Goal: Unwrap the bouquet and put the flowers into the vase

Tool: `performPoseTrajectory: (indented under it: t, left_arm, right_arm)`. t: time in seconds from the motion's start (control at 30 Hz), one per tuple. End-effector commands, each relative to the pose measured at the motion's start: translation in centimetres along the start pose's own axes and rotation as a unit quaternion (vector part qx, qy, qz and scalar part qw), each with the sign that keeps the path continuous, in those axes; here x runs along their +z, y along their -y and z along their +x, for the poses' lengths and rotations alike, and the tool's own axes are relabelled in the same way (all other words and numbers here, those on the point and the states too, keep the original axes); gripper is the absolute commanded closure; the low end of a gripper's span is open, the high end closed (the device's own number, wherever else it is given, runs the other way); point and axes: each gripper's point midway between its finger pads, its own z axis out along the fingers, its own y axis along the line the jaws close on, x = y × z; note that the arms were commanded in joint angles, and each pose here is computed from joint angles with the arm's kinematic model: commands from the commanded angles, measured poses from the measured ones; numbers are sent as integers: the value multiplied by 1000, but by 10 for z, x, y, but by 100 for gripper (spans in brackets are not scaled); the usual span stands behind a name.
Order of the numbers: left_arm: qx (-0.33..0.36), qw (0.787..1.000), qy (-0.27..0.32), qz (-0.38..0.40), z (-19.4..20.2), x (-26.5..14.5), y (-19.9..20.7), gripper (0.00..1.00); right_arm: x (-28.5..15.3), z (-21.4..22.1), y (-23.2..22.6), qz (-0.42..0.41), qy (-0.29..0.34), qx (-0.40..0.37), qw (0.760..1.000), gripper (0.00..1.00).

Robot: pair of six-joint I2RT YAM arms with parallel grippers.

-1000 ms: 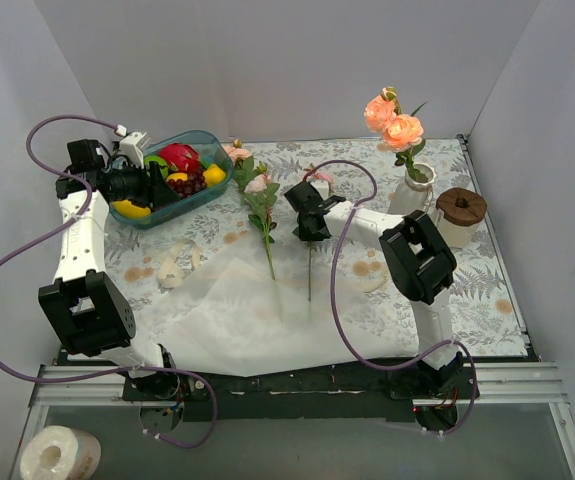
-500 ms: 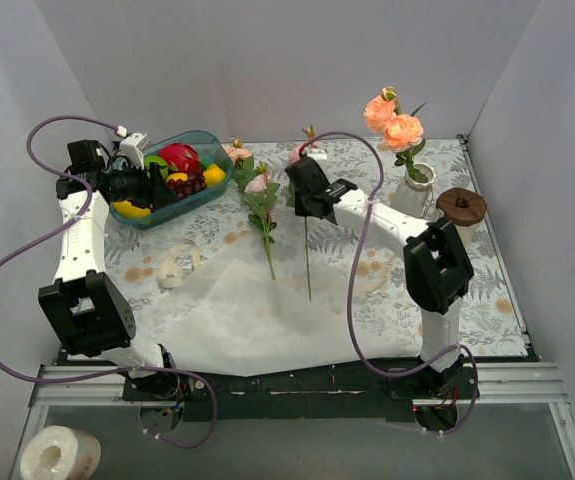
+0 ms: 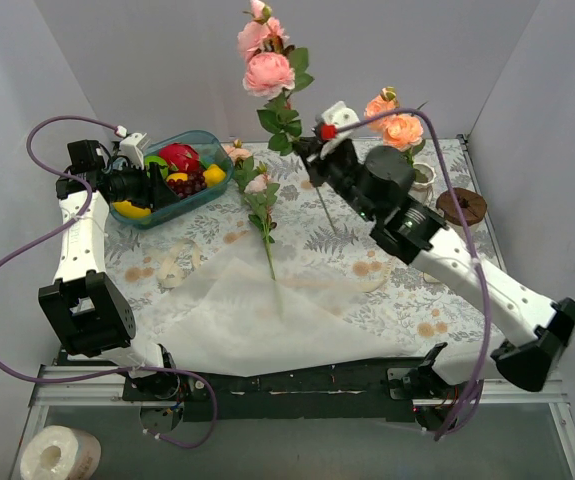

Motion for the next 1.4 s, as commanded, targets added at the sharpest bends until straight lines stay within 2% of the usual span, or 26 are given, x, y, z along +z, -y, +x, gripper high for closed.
performPoseTrajectory:
  t: [0.0, 0.03, 0.1, 0.23, 0.43, 0.53, 0.6, 0.7, 0.97, 1.37]
  left_arm:
    - [19, 1000, 22, 2, -13, -10, 10, 56]
    - [19, 1000, 23, 1, -14, -10, 10, 56]
    - [19, 1000, 25, -1, -16, -10, 8, 56]
    - [15, 1000, 27, 4, -19, -8, 7, 55]
    - [7, 999, 28, 13, -24, -6, 6, 55]
    - [5, 1000, 27, 15, -24, -4, 5, 56]
    - [5, 999, 28, 15, -24, -3, 5, 55]
    - [6, 999, 28, 16, -24, -3, 4, 55]
    - [2, 1000, 24, 20, -21, 0, 2, 55]
    - [5, 1000, 16, 20, -21, 3, -2, 55]
  right_arm:
    - [-67, -119, 33, 53, 233, -123, 963, 99]
    - [-87, -127, 47, 89, 254, -154, 951, 99]
    - [-111, -151, 67, 143, 296, -168, 929, 99]
    - [-153, -169, 132, 293, 316, -159, 888, 99]
    - [-178, -153, 195, 398, 303, -134, 855, 99]
    - [-181, -141, 218, 412, 295, -122, 853, 99]
    - [-177, -129, 228, 409, 289, -96, 861, 99]
    - [-184, -118, 247, 420, 285, -98, 856, 99]
    - [-173, -96, 266, 410, 289, -73, 862, 99]
    - [-154, -70, 272, 403, 293, -79, 864, 99]
